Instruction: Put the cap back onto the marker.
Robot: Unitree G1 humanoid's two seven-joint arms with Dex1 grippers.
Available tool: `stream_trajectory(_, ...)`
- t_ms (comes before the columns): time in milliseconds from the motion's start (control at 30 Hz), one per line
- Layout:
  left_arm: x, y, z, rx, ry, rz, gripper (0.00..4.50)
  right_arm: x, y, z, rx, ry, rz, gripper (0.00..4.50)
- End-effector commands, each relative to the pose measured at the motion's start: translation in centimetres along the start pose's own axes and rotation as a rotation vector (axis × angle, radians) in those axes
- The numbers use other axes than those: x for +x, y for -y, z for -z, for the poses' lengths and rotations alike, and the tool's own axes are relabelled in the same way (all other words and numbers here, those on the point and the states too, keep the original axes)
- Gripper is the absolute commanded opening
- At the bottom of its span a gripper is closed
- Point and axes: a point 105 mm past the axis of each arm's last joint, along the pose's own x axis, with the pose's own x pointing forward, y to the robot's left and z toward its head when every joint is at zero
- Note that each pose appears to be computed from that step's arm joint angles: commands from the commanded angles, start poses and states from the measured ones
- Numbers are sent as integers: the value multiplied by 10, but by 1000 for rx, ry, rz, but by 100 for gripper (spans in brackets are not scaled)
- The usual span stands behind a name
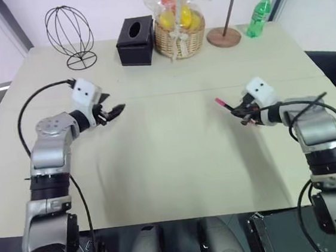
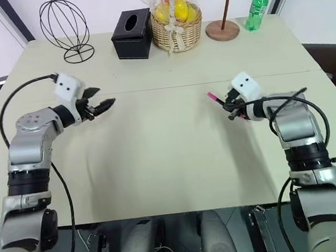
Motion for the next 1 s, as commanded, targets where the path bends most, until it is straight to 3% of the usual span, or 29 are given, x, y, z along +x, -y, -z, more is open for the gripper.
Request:
stream_trajectory(33,-6,5,-9,-4,37,-48,328,-15,13,0,0,-4,94,0)
stream_trajectory(233,-3,3,0,-24,21,-158,328,-19,30,29,70,-105,217,0)
stream_trajectory(367,1,4,-2,-43,43,-188,334,-19,37,34,107,-122,258,168)
stream_trajectory(533,3,11,-1,-32,48,-163,334,-19,34,24,134,-94,242,427)
stream_trajectory(567,3,10,-2,-34,53,-167,334,-20,33,20,126,-82,230,444)
stream_trajectory(767,-8,-9,-2,-118,72,-227,334,-53,61,-13,166,90,258,444)
stream_trajectory(1000,-23,-15,8,-132,51,-219,334,-76,87,2,100,113,322,444)
